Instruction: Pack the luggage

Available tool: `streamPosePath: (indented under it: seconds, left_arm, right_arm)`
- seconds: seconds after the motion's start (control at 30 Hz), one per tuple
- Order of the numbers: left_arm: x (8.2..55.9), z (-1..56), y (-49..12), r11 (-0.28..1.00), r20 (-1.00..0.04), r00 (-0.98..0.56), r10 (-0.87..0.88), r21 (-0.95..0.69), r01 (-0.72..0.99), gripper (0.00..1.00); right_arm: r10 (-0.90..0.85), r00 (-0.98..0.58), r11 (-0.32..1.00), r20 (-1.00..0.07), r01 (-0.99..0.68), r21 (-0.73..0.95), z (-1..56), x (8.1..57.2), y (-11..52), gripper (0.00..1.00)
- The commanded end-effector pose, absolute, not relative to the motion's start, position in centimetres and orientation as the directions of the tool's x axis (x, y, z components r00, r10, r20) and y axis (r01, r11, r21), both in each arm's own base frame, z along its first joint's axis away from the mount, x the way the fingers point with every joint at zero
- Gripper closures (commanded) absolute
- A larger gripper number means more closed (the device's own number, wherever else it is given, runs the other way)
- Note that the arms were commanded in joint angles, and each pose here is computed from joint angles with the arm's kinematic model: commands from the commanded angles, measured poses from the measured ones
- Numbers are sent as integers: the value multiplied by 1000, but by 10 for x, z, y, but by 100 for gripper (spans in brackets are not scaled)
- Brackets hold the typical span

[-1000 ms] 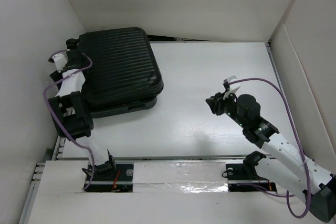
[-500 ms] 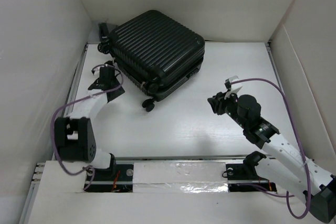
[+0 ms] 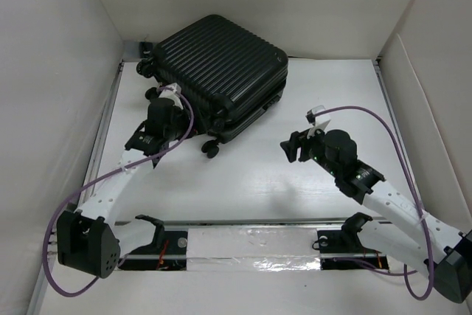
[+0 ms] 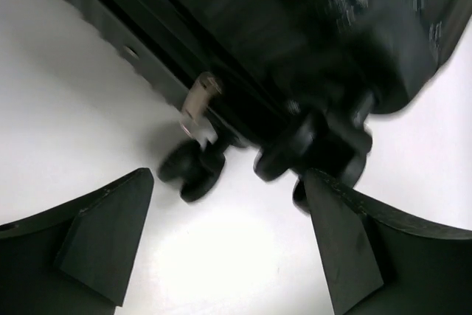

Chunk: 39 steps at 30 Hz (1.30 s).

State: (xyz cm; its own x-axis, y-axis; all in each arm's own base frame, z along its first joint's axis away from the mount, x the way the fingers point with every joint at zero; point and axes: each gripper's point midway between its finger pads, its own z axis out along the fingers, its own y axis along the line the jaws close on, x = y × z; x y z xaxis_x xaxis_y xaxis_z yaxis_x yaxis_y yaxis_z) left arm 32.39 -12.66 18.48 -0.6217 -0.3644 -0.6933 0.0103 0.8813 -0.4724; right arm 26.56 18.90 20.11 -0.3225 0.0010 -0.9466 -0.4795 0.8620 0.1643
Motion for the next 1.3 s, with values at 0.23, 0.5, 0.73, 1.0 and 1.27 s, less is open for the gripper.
streamPosePath:
  seconds: [0.23, 0.5, 0.73, 1.0, 1.27]
  left_arm:
    - [313, 198, -173, 841, -763, -615, -201, -456, 291, 1]
    - [314, 229, -192, 781, -801, -581, -143, -452, 432, 1]
    - [294, 255, -185, 763, -837, -511, -197, -458, 455, 9]
    - [301, 237, -200, 735, -788, -598, -146, -491, 468, 1]
    - [338, 229, -199, 790, -810, -577, -106, -421, 445, 1]
  right_arm:
    - [31, -270, 840, -962, -515, 172, 225, 276, 207, 23]
    - [21, -270, 834, -963, -526, 166, 222, 277, 212, 22]
    - [19, -269, 843, -963, -513, 159, 220, 273, 205, 21]
    - [28, -261, 840, -965, -518, 165, 221, 269, 203, 17]
    - [32, -254, 837, -967, -522, 165, 225, 267, 202, 16]
